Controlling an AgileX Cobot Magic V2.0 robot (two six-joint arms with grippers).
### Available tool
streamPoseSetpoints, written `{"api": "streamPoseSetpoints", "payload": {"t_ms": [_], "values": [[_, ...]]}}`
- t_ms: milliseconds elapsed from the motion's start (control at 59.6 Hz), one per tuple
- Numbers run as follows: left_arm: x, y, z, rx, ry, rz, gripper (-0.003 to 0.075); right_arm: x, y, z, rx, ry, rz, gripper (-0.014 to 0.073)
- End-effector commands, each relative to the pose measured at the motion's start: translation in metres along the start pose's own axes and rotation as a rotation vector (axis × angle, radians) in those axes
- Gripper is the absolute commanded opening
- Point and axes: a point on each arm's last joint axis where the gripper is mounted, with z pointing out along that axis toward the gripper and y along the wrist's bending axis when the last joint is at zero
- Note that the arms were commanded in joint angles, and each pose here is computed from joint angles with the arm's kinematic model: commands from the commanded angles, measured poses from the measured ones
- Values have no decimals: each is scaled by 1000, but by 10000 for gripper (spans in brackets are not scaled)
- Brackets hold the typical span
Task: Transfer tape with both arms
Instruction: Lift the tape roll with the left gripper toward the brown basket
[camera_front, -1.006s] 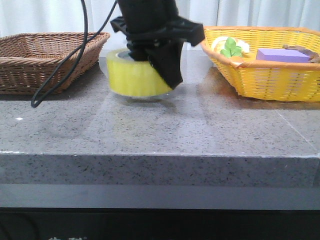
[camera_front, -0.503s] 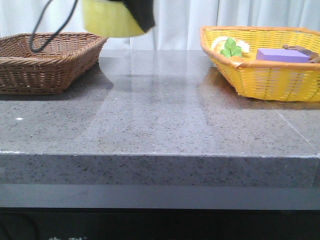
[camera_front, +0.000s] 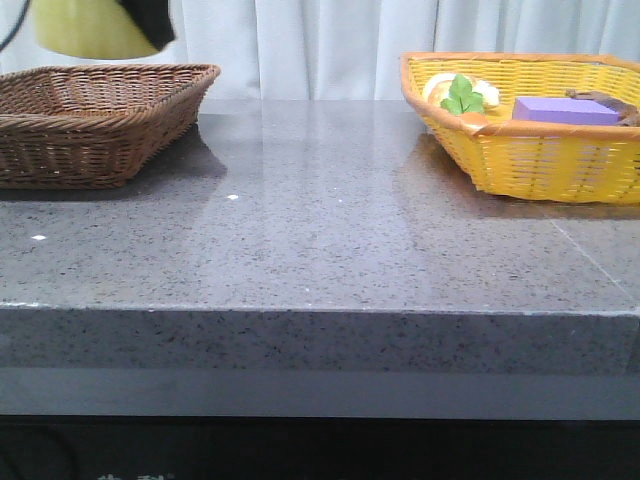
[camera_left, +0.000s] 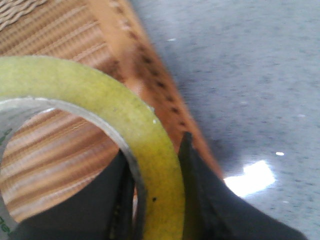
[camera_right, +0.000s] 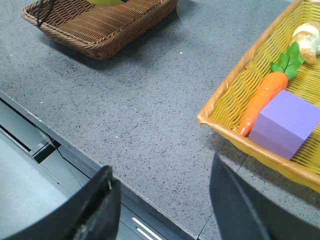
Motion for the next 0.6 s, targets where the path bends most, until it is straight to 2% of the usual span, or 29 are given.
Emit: {"api": "streamPoseSetpoints", "payload": {"t_ms": [0, 302, 587], "values": [[-8, 19, -36, -43, -164, -43, 8, -14, 1, -5, -2, -106, -4, 428], [-1, 52, -18, -69, -147, -124, 8, -14, 1, -5, -2, -106, -4, 428], [0, 52, 21, -8, -82, -153, 15, -14, 1, -5, -2, -106, -4, 428]]}}
